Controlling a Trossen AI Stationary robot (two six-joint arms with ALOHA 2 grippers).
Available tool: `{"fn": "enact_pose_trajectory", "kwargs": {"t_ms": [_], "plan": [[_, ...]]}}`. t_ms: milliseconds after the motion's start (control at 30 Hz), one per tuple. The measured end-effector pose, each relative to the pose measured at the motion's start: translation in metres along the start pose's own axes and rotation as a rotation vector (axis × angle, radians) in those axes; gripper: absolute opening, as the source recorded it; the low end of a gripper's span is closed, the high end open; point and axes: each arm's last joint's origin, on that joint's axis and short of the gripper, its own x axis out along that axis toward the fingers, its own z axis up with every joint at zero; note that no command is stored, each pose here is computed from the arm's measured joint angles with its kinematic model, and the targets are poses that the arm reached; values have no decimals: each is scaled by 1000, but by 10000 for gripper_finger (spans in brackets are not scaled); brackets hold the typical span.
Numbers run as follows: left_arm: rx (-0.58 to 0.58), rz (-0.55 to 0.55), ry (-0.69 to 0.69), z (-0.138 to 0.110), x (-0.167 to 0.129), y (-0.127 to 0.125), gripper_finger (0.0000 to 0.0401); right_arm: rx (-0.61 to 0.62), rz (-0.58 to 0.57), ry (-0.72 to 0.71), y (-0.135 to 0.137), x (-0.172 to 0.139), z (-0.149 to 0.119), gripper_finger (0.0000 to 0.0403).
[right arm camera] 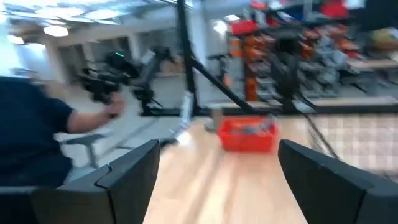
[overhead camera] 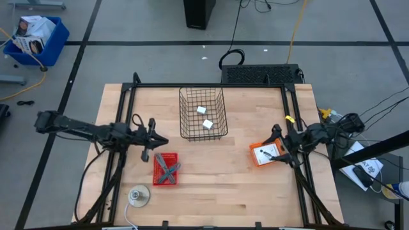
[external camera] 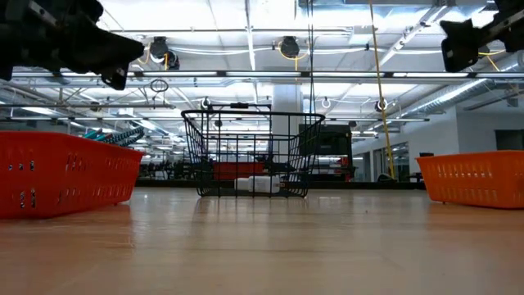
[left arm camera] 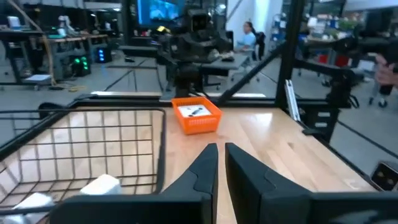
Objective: Pick and place items into bin
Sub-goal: Return to Home Position
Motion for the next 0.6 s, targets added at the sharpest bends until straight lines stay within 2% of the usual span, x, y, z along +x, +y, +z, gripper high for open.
{"fn": "enact_pose_trajectory", "kwargs": {"t_ms": [167,300,500,600], "plan": [[-28,39,-18,-8,-9,3,35,36,-101,35,-5,-5,-6,320],[-38,84,-25,-20,-16,5,35,17,-191,30,-9,-2,-16,320],[-42,86,62,-30,-22,5,35,0,-212,38,-12,1,-30,320],[-43,120,72,-31,-23,6,35,-45,-312,15,-16,1,-33,320]]}}
